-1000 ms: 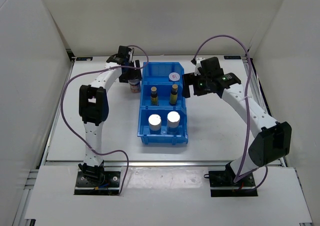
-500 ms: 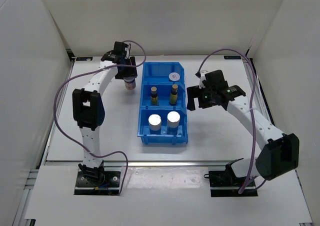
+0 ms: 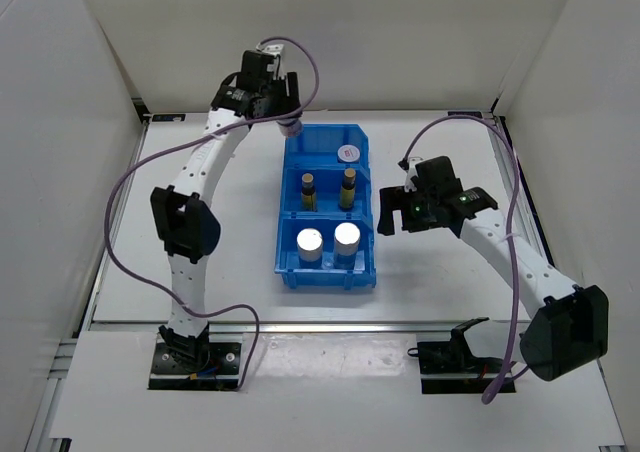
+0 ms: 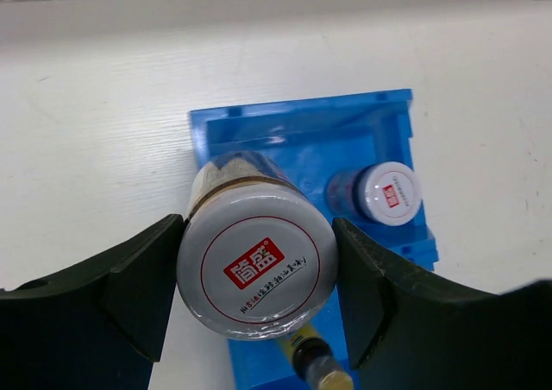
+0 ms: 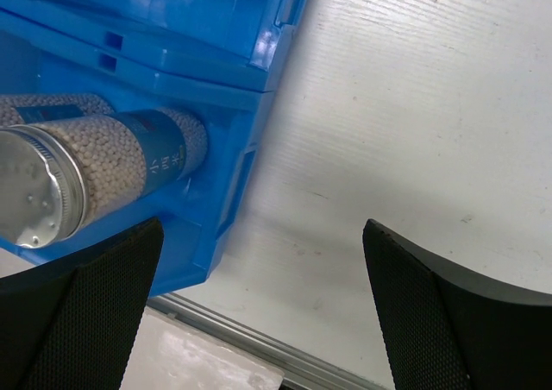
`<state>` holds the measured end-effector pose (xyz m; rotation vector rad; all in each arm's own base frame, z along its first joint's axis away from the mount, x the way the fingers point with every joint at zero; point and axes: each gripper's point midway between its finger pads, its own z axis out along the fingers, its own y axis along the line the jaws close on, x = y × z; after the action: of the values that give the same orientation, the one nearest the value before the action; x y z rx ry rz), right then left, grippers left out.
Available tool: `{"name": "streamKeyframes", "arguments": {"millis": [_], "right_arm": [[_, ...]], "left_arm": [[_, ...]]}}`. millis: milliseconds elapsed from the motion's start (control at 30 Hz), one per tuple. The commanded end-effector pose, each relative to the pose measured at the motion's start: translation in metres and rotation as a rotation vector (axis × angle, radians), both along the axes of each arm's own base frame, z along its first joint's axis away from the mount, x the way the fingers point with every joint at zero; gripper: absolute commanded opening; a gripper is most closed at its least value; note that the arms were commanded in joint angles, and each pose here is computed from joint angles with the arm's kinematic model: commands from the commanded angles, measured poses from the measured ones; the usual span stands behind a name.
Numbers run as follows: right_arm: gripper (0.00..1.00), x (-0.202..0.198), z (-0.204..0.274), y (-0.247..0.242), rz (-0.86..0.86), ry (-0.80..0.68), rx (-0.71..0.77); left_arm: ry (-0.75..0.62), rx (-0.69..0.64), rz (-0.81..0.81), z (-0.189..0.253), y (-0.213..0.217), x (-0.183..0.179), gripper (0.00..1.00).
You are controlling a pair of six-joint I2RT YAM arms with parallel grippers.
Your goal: Organize the condiment bottles
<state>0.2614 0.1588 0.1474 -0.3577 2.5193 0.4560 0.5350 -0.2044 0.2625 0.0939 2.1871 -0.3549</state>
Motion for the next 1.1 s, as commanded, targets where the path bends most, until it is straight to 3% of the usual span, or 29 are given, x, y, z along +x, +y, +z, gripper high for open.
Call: {"name": "streamKeyframes", "arguments": {"millis": [0, 467, 567, 767, 800, 900, 967, 1067], "right_arm": [[0.99, -0.003, 0.008, 0.004, -0.002, -0.017, 0.048], [0.99, -0.014, -0.005, 0.002, -0.013, 0.031, 0.048], [0.99, -0.013, -0.012, 0.0, -0.032, 0.043, 0.038], [0.99, -0.015, -0.04, 0.0, -0.075, 0.135, 0.014], [0.99, -0.015, -0.046, 0.0, -0.076, 0.152, 0.005], [0.96, -0.018, -0.061, 0.004, -0.082, 0.207, 0.017], [0.94, -0.018, -0.066, 0.007, -0.075, 0.226, 0.021], [0.92, -0.02, -0.072, 0.011, -0.062, 0.256, 0.032]], "left_arm": [[-0.056, -0.042, -0.081, 0.012, -0.03, 0.008, 0.14], [0.094, -0.015, -0.151, -0.08, -0.057, 0.02, 0.24], [0.12, -0.014, -0.145, -0.092, -0.057, 0.019, 0.33], [0.159, 0.005, -0.137, -0.114, -0.055, 0.018, 0.62], [0.159, 0.005, -0.137, -0.114, -0.055, 0.018, 0.74], [0.159, 0.005, -0.137, -0.114, -0.055, 0.018, 0.91], [0.159, 0.005, -0.137, -0.114, -0.055, 0.018, 0.98], [0.145, 0.006, -0.116, -0.106, -0.052, 0.019, 1.0]]}}
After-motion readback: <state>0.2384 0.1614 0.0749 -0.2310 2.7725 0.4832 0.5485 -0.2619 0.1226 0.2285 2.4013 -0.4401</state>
